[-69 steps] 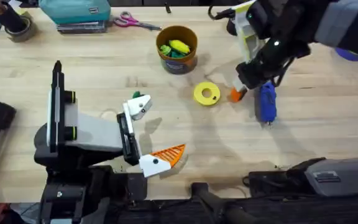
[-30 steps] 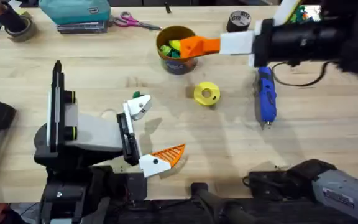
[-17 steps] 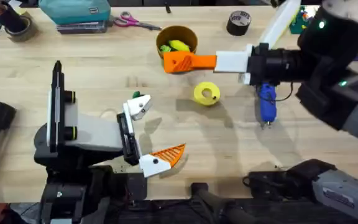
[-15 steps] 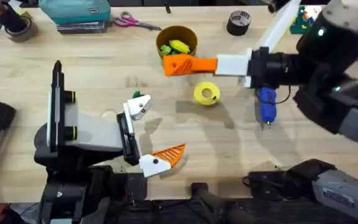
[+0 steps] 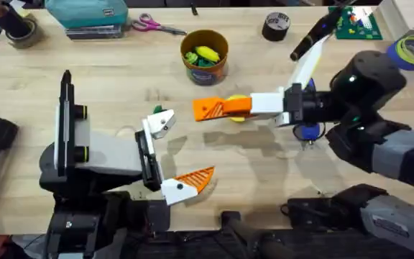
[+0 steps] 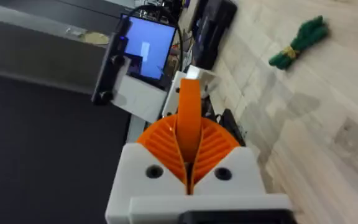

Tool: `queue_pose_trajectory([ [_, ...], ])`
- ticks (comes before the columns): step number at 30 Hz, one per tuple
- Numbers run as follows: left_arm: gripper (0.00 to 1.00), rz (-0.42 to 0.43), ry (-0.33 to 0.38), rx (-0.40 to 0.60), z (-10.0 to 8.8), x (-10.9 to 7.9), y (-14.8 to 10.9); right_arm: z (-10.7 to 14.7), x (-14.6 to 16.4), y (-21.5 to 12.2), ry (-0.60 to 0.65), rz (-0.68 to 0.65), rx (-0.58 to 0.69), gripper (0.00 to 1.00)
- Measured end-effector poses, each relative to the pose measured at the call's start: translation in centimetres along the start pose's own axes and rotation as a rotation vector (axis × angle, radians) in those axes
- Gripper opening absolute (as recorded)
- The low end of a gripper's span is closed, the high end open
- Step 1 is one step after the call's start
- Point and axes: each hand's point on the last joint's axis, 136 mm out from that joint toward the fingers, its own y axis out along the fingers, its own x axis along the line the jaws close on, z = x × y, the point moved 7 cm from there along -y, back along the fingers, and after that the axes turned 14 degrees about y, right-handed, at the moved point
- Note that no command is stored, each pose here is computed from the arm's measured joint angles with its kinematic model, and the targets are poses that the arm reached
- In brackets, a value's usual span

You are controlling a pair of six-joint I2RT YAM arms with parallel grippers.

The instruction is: Pick up the gripper from the table and insert it into the empty holder that is missing its gripper. Then pick up a screw, insert it into the mounting hole, and use the screwdriver to tighten it. Finally, clean up the table by picking up the vegetable and placing it into the bucket.

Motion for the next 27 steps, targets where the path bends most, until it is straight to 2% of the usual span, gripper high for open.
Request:
queue_pose_trajectory([
  [5, 0.986, 0.000, 0.000, 0.000, 0.0, 0.0, 0.0, 0.1, -1.5, 0.1, 0.070, 0.016, 0.006, 0.009],
  [10, 0.986, 0.000, 0.000, 0.000, 0.0, 0.0, 0.0, -0.7, -0.8, 0.4, 0.005, -0.054, 0.004, 0.009],
  [20, 0.986, 0.000, 0.000, 0.000, 0.0, 0.0, 0.0, -1.4, -2.2, 0.9, 0.167, -0.065, 0.022, 0.009],
  [27, 0.985, 0.000, 0.000, 0.000, 0.0, 0.0, 0.0, -0.7, -2.1, 1.6, 0.201, -0.065, 0.065, 0.009],
])
